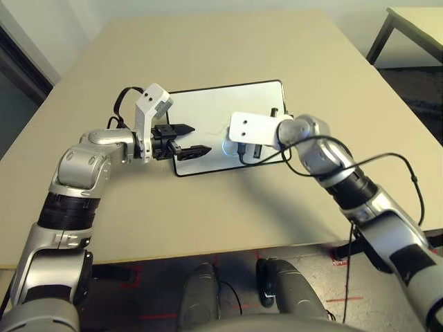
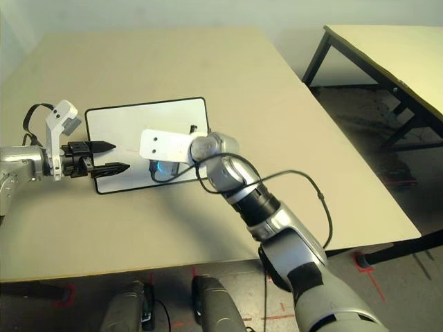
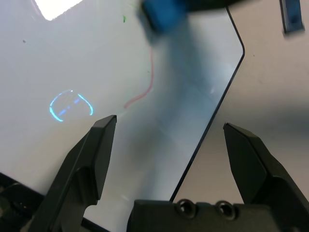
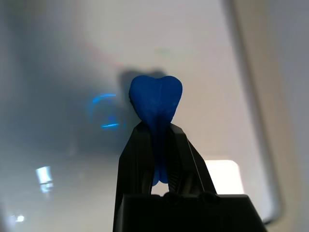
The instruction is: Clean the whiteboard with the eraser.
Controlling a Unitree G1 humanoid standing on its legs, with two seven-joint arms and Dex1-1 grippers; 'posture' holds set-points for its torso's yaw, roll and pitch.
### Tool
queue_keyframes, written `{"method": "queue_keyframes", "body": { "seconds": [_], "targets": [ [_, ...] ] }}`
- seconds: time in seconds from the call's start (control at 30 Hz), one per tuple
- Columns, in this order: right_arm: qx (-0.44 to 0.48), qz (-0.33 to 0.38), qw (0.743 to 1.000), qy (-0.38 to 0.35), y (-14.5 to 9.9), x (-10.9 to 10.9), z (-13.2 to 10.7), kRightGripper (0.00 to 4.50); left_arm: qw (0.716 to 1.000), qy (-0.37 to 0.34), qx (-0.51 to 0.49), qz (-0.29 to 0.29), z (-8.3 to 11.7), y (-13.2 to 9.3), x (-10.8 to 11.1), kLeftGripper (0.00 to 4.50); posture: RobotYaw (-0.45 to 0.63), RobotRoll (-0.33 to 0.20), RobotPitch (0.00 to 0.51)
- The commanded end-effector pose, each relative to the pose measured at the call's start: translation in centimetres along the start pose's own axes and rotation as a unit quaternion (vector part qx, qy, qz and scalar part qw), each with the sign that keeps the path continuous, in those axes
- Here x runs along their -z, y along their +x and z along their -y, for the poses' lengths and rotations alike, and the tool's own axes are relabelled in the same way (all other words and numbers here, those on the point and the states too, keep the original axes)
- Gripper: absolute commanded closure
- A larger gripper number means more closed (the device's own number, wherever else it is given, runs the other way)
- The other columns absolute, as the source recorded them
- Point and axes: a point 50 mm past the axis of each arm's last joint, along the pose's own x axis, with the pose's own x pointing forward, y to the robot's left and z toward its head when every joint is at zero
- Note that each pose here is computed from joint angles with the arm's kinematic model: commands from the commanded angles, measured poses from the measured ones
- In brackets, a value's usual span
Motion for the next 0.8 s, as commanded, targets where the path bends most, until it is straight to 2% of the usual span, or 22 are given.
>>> {"method": "queue_keyframes", "body": {
  "seconds": [0.03, 0.13, 0.43, 0.5, 0.7, 0.8],
  "targets": [
    [0.011, 0.006, 1.0, 0.002, 0.4, -0.4, 0.8, 4.19, 1.0, 0.002, 0.002, -0.009, 0.0, 0.1, 0.1, 0.0, -0.02, 0.0, 0.126],
    [0.002, 0.006, 1.0, -0.006, 0.5, -0.5, 0.4, 4.19, 1.0, 0.001, 0.002, -0.01, 0.0, 0.0, 0.2, 0.0, -0.02, 0.0, 0.126],
    [-0.076, 0.0, 0.997, -0.027, -0.9, 0.4, -4.1, 4.19, 1.0, -0.001, 0.0, -0.01, 0.1, -0.1, 0.3, 0.0, -0.02, 0.0, 0.125],
    [-0.072, -0.005, 0.997, -0.027, -0.8, 0.5, -3.8, 4.19, 1.0, -0.001, 0.001, -0.01, 0.0, 0.0, 0.3, 0.0, -0.02, 0.0, 0.124],
    [-0.012, -0.006, 1.0, -0.019, 0.4, -0.2, -0.4, 4.19, 1.0, 0.0, 0.005, -0.01, 0.1, 0.2, 0.3, 0.0, -0.03, 0.0, 0.125],
    [0.005, -0.001, 1.0, -0.017, 0.8, -0.5, 0.5, 4.19, 1.0, 0.0, 0.006, -0.01, 0.1, 0.2, 0.3, 0.0, -0.03, 0.0, 0.125]
  ]
}}
